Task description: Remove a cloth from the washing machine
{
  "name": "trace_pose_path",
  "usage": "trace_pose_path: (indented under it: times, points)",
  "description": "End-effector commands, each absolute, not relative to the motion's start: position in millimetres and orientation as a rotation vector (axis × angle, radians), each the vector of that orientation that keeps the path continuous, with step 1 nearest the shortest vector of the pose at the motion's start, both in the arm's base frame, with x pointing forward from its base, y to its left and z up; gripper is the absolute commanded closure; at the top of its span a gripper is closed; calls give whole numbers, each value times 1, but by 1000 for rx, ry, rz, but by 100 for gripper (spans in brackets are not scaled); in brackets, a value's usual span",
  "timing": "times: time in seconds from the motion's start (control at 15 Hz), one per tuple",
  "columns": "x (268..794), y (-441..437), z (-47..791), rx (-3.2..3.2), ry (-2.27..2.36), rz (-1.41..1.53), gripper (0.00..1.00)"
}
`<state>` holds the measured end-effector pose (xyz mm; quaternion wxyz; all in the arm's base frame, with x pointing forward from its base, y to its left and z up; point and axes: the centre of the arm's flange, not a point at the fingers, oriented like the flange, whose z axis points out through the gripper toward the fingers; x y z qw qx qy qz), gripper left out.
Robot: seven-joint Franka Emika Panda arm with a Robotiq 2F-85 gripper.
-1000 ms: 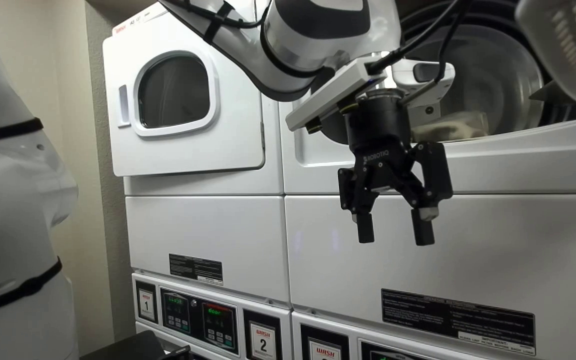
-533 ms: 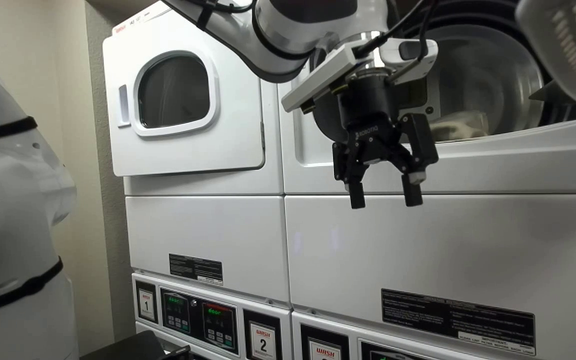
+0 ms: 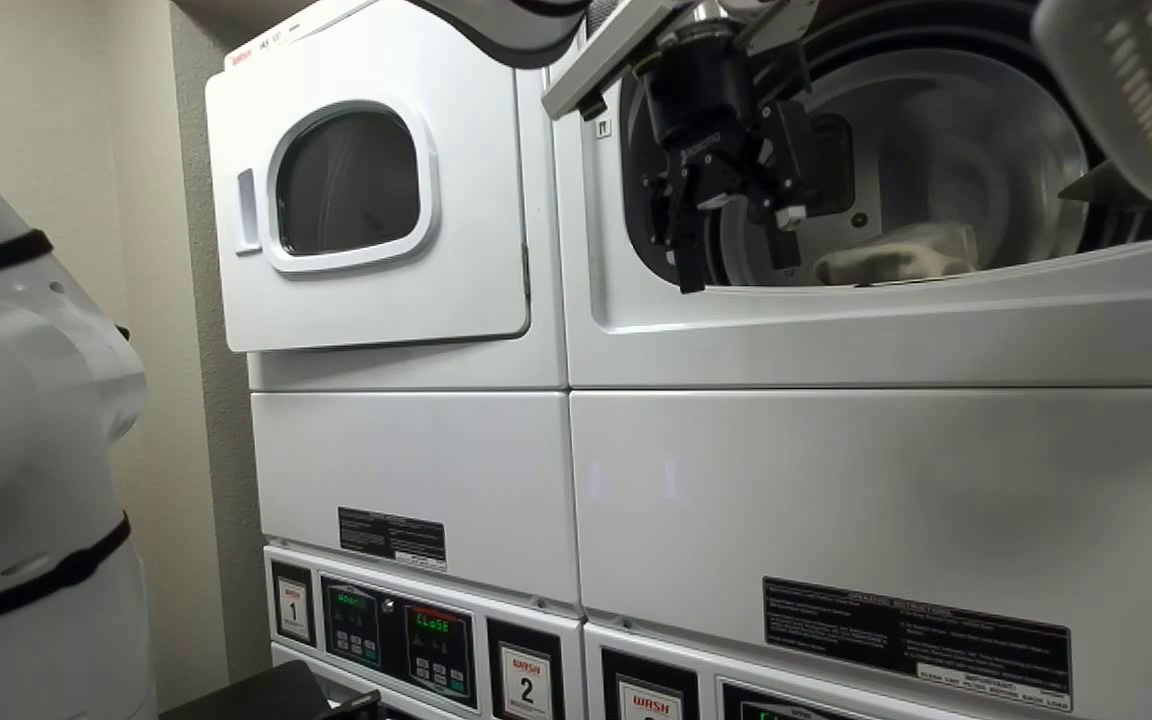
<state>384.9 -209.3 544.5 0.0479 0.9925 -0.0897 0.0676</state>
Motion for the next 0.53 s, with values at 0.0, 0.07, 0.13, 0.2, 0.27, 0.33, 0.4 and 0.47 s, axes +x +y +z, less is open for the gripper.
trace_pose_path:
  times: [0.0, 0.07, 0.13, 0.2, 0.27, 0.33, 0.4, 0.47]
  points:
    - [384, -206, 571, 3046, -259, 236, 0]
    - [385, -206, 574, 3039, -259, 238, 0]
    - [384, -205, 577, 3041, -254, 243, 0]
    - [385, -205, 578, 3042, -252, 246, 0]
    - [384, -204, 579, 3044, -248, 247, 0]
    - [385, -203, 580, 3051, -237, 246, 0]
    - [385, -201, 580, 3053, -227, 249, 0]
    - [385, -199, 580, 3055, -224, 252, 0]
